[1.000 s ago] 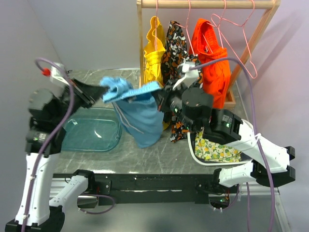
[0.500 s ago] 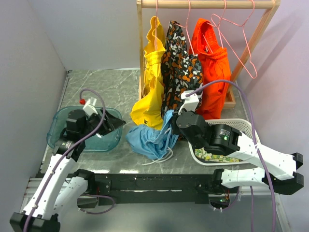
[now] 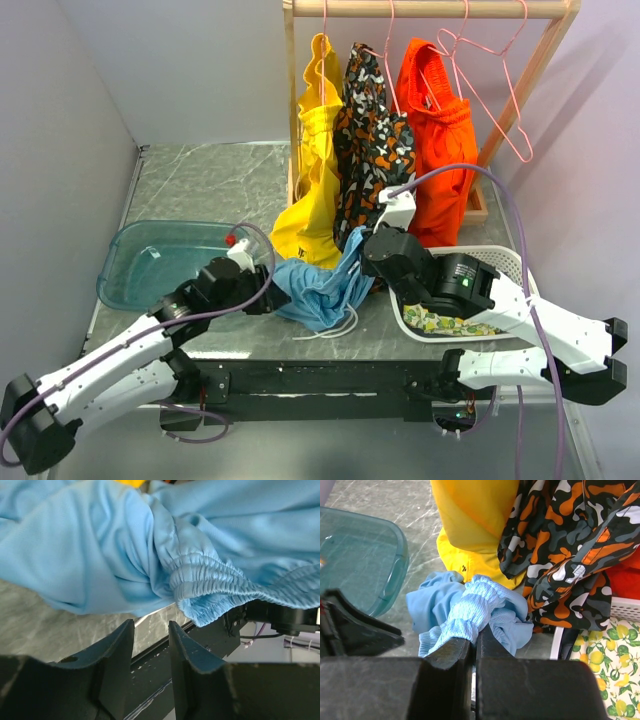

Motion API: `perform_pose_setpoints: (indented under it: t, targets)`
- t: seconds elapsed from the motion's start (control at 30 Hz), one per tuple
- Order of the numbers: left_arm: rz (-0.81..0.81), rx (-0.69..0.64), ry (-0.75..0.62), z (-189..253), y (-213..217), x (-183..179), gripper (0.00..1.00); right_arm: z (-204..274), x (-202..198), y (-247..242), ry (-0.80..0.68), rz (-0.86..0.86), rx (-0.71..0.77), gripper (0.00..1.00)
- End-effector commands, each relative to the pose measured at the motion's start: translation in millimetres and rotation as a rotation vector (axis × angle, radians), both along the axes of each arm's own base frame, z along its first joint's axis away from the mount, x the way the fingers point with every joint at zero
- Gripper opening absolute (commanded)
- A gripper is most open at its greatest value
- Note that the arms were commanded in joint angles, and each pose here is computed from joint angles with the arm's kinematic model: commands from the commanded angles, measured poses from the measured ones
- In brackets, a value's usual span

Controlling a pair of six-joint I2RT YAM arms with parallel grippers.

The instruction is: Place the shorts on the hanger

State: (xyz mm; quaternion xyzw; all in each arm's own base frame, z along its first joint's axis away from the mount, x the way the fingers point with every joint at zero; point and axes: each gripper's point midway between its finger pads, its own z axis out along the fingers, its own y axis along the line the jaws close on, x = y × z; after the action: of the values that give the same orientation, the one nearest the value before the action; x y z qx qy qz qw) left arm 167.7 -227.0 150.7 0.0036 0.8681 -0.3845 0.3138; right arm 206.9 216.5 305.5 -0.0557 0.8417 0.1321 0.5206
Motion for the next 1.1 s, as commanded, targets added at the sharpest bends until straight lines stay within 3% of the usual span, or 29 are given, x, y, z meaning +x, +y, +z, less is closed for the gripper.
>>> perform_pose_setpoints:
  t: [0.0,0.37,0.67,0.77,0.9,0.97,1.07]
  targets:
    - [0.013,-0.052,-0.063,9.0,-25.5,10.3,0.39,15.0,4.0,-1.7,-0.024,-0.011,0.044,0.00]
    - [-0.039,-0.036,-0.071,-7.6,-63.5,8.7,0.51,10.4,-2.9,-12.4,0.019,0.007,0.068,0.00]
    - [0.193,-0.038,-0.154,-5.1,-59.3,40.1,0.50,-3.4,-11.5,-23.1,0.038,0.011,0.079,0.00]
    - [0.257,0.018,-0.172,-6.8,-51.7,51.0,0.46,-11.5,-16.4,-26.9,0.056,0.019,0.074,0.00]
    - [0.343,0.164,-0.189,-7.3,-30.1,62.6,0.18,-2.2,-19.5,-40.2,0.037,0.005,0.085,0.00]
    - [0.372,0.230,-0.218,11.1,-14.3,64.3,0.10,6.8,-20.8,-52.0,0.014,-0.013,0.086,0.00]
    - [0.380,0.199,-0.285,63.5,-0.6,62.3,0.01,23.0,-23.8,-66.7,-0.012,-0.028,0.100,0.00]
